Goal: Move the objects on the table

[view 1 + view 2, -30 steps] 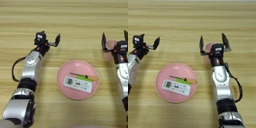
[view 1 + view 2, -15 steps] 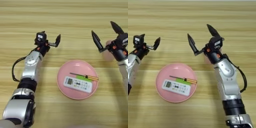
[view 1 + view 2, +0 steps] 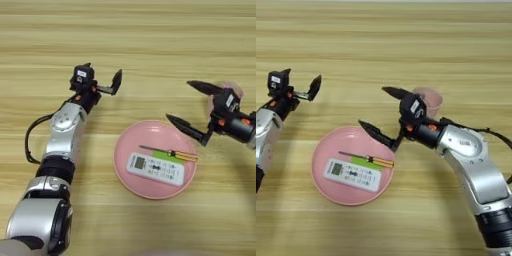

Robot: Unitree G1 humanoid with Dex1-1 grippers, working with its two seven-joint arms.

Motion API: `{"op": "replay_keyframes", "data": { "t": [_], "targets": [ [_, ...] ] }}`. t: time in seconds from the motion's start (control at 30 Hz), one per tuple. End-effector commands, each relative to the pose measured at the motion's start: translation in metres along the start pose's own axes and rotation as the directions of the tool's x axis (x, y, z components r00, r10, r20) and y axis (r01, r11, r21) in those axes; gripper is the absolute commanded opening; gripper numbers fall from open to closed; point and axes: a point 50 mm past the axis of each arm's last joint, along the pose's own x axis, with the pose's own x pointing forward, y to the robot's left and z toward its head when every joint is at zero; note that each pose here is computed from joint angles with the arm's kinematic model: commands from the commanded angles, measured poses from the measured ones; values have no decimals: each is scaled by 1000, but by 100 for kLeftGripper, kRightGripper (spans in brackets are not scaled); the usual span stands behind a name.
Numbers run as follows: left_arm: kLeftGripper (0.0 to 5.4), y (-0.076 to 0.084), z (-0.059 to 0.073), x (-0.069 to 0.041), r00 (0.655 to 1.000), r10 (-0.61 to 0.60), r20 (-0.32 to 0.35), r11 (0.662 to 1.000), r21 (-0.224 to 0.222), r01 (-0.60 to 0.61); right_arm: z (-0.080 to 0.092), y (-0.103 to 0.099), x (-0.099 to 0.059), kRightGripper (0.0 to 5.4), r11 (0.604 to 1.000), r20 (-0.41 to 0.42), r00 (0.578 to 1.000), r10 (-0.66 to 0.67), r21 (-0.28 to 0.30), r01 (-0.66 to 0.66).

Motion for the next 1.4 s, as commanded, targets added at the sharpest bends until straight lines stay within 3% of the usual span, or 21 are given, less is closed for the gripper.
{"op": "replay_keyframes", "data": {
  "t": [0.03,0.27,0.63,0.87,1.4],
  "targets": [
    [540,-1,7,5,999,12,35,1000,27,-13,-16,2,0,538,996,-124,989,82,38,-78],
    [540,1,8,4,997,58,45,997,47,-60,-31,-2,5,538,988,-191,974,125,112,-105],
    [540,14,4,4,980,199,5,976,93,-199,-56,13,3,538,958,-280,927,251,209,-197],
    [540,17,2,4,972,235,-13,967,108,-233,-62,19,0,538,948,-317,900,300,200,-246],
    [540,15,2,5,975,224,-6,970,102,-222,-74,15,2,366,959,-366,891,268,194,-209]
  ]
}}
